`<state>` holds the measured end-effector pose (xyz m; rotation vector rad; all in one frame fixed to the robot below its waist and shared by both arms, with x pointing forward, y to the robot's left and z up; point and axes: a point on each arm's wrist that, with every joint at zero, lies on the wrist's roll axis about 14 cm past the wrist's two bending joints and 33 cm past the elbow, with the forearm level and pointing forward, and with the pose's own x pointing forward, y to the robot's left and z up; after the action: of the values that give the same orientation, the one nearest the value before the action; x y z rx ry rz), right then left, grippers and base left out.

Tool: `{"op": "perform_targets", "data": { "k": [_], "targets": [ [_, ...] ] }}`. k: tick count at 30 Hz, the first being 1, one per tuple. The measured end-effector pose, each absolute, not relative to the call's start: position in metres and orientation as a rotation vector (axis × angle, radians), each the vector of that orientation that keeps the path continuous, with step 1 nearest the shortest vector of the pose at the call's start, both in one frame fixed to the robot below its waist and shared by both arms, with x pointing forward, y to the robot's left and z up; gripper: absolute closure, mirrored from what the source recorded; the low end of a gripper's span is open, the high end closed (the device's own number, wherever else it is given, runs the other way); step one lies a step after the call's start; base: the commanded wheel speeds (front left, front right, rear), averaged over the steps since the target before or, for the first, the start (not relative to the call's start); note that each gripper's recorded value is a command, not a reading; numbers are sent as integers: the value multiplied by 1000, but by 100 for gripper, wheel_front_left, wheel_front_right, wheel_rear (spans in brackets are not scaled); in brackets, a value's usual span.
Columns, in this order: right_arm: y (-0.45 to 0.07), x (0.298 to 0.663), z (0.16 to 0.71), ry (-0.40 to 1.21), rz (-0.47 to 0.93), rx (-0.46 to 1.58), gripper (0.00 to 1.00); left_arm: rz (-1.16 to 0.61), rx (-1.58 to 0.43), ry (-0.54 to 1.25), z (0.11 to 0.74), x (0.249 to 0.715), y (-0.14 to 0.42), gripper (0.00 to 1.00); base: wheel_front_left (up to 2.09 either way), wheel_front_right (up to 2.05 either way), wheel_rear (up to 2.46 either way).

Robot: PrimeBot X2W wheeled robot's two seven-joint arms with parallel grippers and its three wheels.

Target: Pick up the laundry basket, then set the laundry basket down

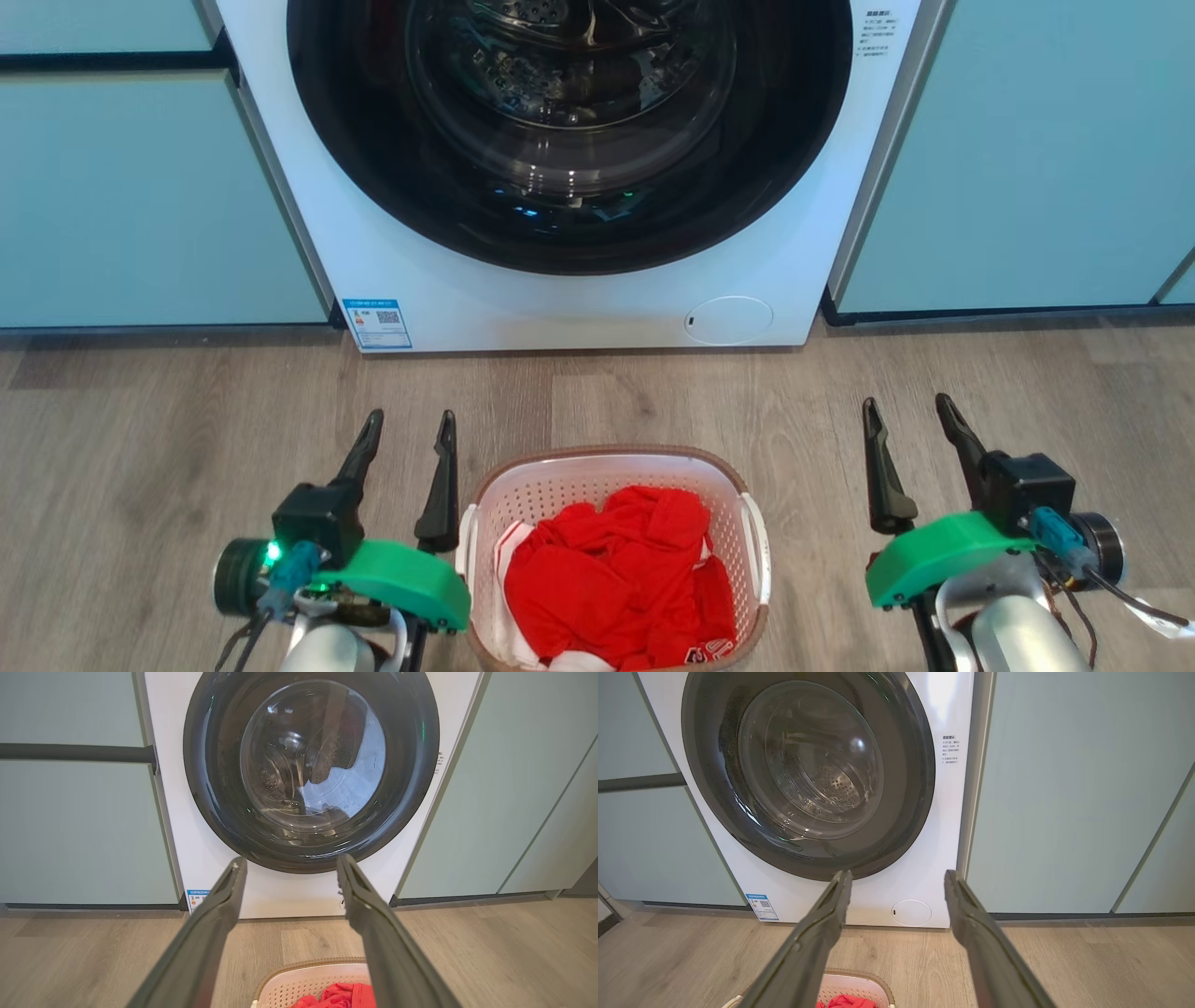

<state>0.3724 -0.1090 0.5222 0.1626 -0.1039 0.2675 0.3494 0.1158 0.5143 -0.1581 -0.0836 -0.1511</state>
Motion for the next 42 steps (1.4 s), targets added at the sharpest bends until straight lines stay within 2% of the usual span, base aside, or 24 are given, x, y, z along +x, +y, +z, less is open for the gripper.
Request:
{"op": "perform_targets", "data": {
  "k": [39,40,42],
  "targets": [
    [-114,370,524,-109,251,171,0,-171,-234,-73,513,351,114,0,0,0,0],
    [-114,369,522,-102,250,171,100,-171,-242,-66,511,350,114,100,0,0,0],
    [-115,367,509,-62,245,169,100,-165,-239,-22,497,347,115,100,0,0,0]
  ]
}}
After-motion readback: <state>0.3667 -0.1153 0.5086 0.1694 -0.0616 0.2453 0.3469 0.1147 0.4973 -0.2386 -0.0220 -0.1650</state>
